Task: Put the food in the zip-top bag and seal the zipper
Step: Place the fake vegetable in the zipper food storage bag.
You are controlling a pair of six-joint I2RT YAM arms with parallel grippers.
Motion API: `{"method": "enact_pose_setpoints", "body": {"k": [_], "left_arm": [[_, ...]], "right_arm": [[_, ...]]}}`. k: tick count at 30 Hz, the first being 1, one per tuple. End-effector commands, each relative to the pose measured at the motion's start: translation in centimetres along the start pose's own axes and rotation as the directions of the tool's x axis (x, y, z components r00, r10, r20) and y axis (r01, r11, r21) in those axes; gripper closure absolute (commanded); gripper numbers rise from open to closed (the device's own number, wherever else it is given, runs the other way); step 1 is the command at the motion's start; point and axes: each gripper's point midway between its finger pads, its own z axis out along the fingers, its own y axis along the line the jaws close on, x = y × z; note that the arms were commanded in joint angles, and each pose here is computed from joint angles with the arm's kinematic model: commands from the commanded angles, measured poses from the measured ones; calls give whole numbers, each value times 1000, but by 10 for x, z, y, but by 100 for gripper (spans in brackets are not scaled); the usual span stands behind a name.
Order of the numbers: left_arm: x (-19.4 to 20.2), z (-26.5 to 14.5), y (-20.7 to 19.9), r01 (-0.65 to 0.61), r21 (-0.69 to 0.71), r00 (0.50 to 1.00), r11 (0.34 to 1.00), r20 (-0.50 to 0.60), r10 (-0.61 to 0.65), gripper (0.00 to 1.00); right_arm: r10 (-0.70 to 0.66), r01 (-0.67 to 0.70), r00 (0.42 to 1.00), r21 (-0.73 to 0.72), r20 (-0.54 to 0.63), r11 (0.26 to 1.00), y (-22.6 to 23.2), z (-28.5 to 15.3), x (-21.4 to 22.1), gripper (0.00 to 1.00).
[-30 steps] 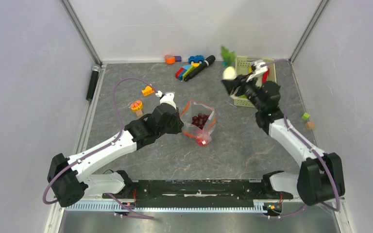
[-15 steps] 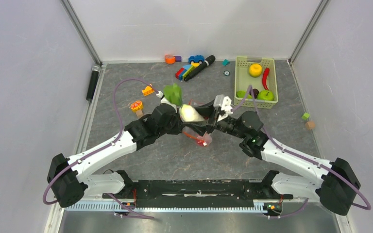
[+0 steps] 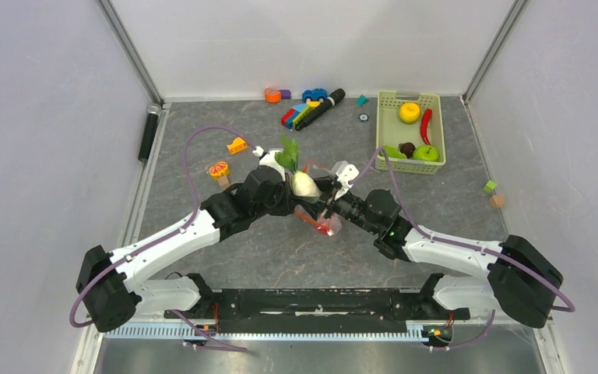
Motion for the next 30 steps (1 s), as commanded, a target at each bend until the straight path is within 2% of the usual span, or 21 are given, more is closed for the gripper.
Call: {"method": "enact_pose_setpoints", "body": {"k": [1, 3, 5, 9, 16, 27, 30], "left_arm": [[-5, 2, -6, -8, 30, 1000, 1000, 16, 8, 98], [-4, 3, -5, -9, 28, 1000, 1000, 14, 8, 98], [-3, 4, -6, -8, 29, 1000, 1000, 11, 8, 98], [-3, 5, -5, -12, 25, 1000, 1000, 7, 11, 98], [-3, 5, -5, -9, 24, 1000, 1000, 8, 9, 98], [-5, 1, -8, -4, 41, 1000, 999, 14, 4, 98], [-6, -1, -8, -3, 45, 1000, 999, 19, 3, 98]], "right_arm": [[-13, 6, 999, 151, 49, 988, -24, 7, -15, 71], [-15, 9, 999, 173, 34, 985, -28, 7, -11, 68], [-17, 12, 1000, 185, 26, 983, -30, 7, -10, 60], [-25, 19, 999, 194, 24, 981, -31, 6, -13, 40], [-14, 11, 1000, 194, 15, 981, -31, 5, -9, 27], [-10, 3, 1000, 219, 28, 976, -34, -2, -14, 22], [-10, 5, 1000, 254, 15, 967, -40, -4, -13, 24]]}}
